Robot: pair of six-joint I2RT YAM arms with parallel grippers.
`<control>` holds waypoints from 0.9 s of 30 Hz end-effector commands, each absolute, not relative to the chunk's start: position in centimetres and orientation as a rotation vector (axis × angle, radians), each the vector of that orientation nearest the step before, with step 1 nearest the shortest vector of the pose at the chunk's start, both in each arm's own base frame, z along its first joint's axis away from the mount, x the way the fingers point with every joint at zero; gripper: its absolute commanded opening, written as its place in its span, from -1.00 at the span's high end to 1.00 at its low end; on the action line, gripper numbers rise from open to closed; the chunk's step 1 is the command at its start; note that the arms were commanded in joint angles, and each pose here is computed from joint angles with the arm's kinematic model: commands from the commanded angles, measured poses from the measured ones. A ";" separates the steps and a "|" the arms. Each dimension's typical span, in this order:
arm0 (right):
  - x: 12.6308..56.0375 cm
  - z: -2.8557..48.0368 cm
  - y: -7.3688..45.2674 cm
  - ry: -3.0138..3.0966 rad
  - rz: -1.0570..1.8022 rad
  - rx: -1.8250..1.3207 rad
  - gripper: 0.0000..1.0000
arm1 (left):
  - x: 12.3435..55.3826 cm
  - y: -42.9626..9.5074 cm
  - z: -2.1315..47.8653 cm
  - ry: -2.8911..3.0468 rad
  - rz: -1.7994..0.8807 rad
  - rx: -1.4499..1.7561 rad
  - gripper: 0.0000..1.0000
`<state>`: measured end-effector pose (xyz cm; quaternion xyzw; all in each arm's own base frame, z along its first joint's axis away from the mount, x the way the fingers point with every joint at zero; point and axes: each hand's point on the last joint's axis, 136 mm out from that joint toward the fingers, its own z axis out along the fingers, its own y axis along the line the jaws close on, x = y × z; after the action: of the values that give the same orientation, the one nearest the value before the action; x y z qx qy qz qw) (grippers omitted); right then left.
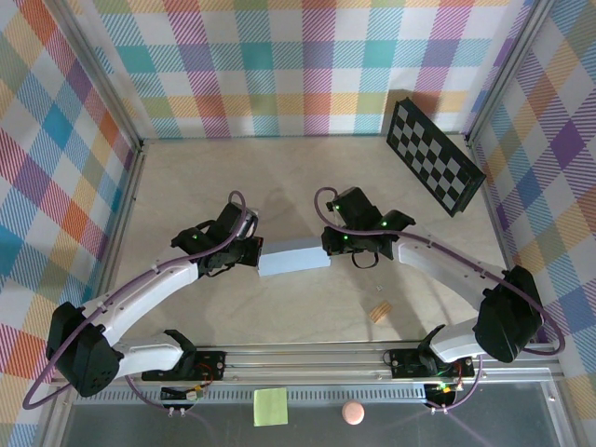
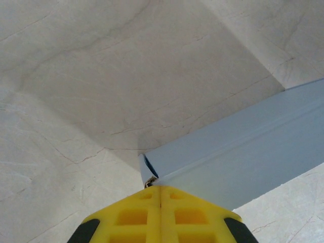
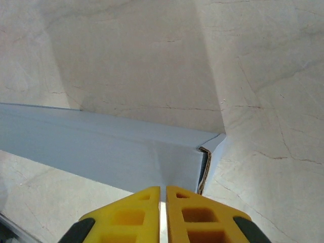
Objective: Fold the paper box
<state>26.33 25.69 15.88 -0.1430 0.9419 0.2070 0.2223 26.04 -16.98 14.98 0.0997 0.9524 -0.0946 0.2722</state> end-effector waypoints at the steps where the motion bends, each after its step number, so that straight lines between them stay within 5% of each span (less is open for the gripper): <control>1: 26.8 18.2 25.8 2.572 0.554 -0.423 0.74 | 23.1 -15.2 11.0 2.742 -0.168 0.295 1.00; 16: 25.2 10.6 23.6 2.789 0.403 -0.407 0.76 | 23.5 -15.8 12.2 2.708 -0.210 0.300 1.00; 27: 25.2 10.7 23.8 2.784 0.426 -0.400 0.76 | 24.0 -17.9 17.6 2.612 -0.403 0.284 0.95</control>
<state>27.70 25.35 14.84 -0.1419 0.9463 0.1821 0.2263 24.72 -17.61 16.11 0.1093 0.9555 -0.1220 0.2455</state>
